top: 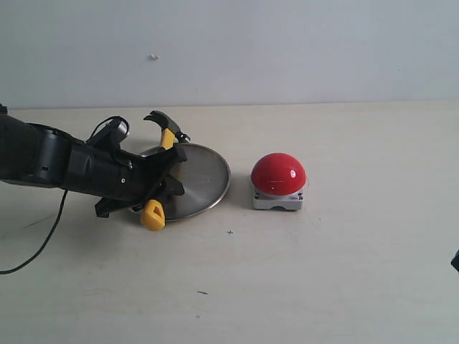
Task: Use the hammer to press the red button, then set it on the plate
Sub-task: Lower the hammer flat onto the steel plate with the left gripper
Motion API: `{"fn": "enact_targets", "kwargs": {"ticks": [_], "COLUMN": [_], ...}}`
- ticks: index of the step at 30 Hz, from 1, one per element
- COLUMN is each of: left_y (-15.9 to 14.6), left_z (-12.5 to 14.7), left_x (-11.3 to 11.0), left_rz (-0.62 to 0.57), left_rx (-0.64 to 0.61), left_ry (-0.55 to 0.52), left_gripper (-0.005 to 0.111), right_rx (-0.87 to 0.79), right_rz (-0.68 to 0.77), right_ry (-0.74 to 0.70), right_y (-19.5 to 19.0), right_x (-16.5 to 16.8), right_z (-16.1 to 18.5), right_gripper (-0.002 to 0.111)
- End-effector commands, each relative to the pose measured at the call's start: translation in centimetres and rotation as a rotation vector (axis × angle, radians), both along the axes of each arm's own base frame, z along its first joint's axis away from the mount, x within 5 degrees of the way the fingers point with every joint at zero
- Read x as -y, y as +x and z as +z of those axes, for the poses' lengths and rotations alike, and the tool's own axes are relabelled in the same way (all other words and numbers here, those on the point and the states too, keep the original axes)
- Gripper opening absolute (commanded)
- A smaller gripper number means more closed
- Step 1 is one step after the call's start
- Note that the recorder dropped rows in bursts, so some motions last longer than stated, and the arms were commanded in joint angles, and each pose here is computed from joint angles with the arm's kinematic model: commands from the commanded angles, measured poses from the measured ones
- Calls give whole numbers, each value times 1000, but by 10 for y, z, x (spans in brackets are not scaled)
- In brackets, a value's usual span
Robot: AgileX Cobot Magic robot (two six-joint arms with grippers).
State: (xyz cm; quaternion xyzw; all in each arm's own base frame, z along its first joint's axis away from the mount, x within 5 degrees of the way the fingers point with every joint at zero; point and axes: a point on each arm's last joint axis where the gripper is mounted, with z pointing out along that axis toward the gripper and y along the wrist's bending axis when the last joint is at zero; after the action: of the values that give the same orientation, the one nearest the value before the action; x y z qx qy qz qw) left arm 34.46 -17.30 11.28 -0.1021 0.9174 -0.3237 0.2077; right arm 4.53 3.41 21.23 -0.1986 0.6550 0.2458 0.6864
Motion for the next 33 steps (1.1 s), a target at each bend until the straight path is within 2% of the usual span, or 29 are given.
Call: {"fn": "enact_targets", "kwargs": {"ticks": [1, 26, 29, 33], "left_y": [1, 1, 1, 1], "left_z": [3, 4, 4, 4], "left_x": [5, 7, 7, 7], "left_rz": [-26, -34, -34, -34], "left_rx": [12, 6, 6, 6], "left_ry": [-26, -43, -43, -43], "left_gripper": [0, 0, 10, 37], "right_rx": [4, 4, 4, 4], "right_rz": [-2, -2, -2, -2], "right_ry": [0, 0, 0, 0], "right_y": [0, 0, 0, 0], "right_x": [0, 0, 0, 0], "right_z": [-1, -1, -1, -1], "right_gripper": [0, 0, 0, 0]}}
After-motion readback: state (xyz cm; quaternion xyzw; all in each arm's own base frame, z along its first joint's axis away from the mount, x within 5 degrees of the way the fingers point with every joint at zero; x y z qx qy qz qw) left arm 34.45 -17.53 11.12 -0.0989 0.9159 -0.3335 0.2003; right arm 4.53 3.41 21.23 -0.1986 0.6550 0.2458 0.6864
